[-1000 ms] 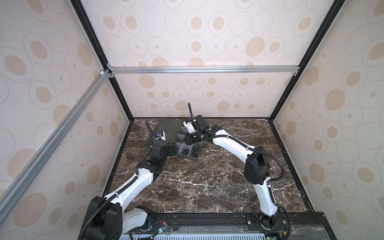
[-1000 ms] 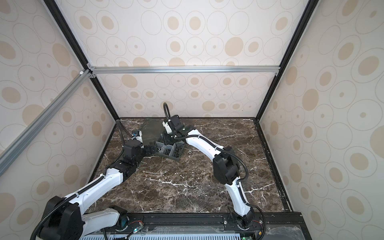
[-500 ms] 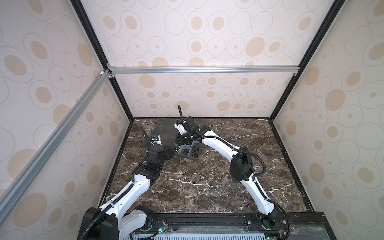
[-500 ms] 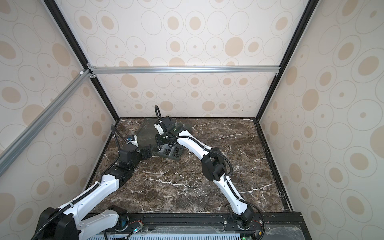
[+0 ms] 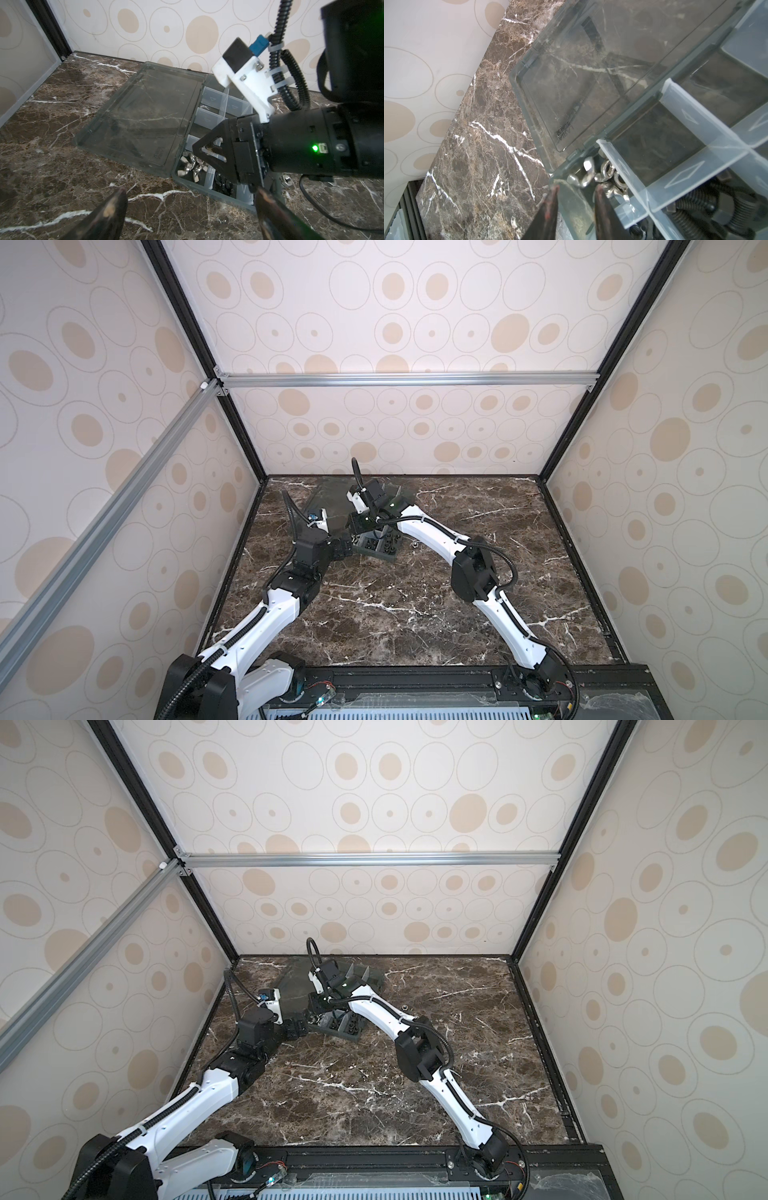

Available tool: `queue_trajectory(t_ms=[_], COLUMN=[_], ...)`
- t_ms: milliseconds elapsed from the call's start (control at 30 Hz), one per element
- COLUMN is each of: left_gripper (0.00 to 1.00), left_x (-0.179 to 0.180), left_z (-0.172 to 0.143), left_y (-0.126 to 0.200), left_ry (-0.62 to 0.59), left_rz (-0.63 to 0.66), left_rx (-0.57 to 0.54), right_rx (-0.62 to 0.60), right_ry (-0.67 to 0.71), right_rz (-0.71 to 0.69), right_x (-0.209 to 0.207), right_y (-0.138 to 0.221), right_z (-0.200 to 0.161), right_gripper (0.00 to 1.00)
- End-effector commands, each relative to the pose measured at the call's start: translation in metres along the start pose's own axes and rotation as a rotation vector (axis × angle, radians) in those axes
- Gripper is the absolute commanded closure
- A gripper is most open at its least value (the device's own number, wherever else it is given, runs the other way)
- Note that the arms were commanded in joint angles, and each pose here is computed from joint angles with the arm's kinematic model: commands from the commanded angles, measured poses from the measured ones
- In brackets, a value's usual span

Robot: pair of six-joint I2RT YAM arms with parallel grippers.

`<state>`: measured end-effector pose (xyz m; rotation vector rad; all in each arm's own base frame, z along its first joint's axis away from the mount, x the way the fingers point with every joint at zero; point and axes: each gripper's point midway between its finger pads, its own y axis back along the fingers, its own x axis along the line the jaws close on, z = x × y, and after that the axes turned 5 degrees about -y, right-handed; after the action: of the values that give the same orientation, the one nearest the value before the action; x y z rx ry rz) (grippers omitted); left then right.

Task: Sort the screws and nuts into containers
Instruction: Place the nut into the container, then pick up the nut from the center of the table.

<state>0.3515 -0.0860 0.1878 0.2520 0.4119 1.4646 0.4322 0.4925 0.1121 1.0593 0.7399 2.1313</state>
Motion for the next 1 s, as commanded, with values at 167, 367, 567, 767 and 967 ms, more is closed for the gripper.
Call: queue_trajectory(t_ms=[167,367,567,767,967], left_gripper=[0.07,0.10,0.12,0.11,0.11], left_x=[-0.080,-0.158,-0.185,-0.190,-0.189], left_z=[0.042,0.004,-0.013,-0.023,-0.031], left_y=[0.018,0.006,-0.012,-0.015,-0.021], left_ry=[-0.181,-0.348,-0.382,-0.405,-0.408], left_rz=[-0.278,-0.507,-0.537,-0.553,-0.540], left_rx=[-0.131,-0.051,0.010,0.027,0.049], right_rx=[-0.212,-0.143,-0.121,-0.043,-0.015], right_ry=[0.041,-0.074,-0.472,-0.591,-0.572], right_rz=[-0.084,-0.386,-0.640,-0.721,-0.652], right_x=[-0.019,-0.114,-0.196,-0.219,-0.218], right_y=[0.123,0.173,0.209,0.212,0.189], right_z=[-0.003,-0.085,-0.164,-0.207,-0.203], right_gripper=[0.68,0.68,0.72,0.71,0.68])
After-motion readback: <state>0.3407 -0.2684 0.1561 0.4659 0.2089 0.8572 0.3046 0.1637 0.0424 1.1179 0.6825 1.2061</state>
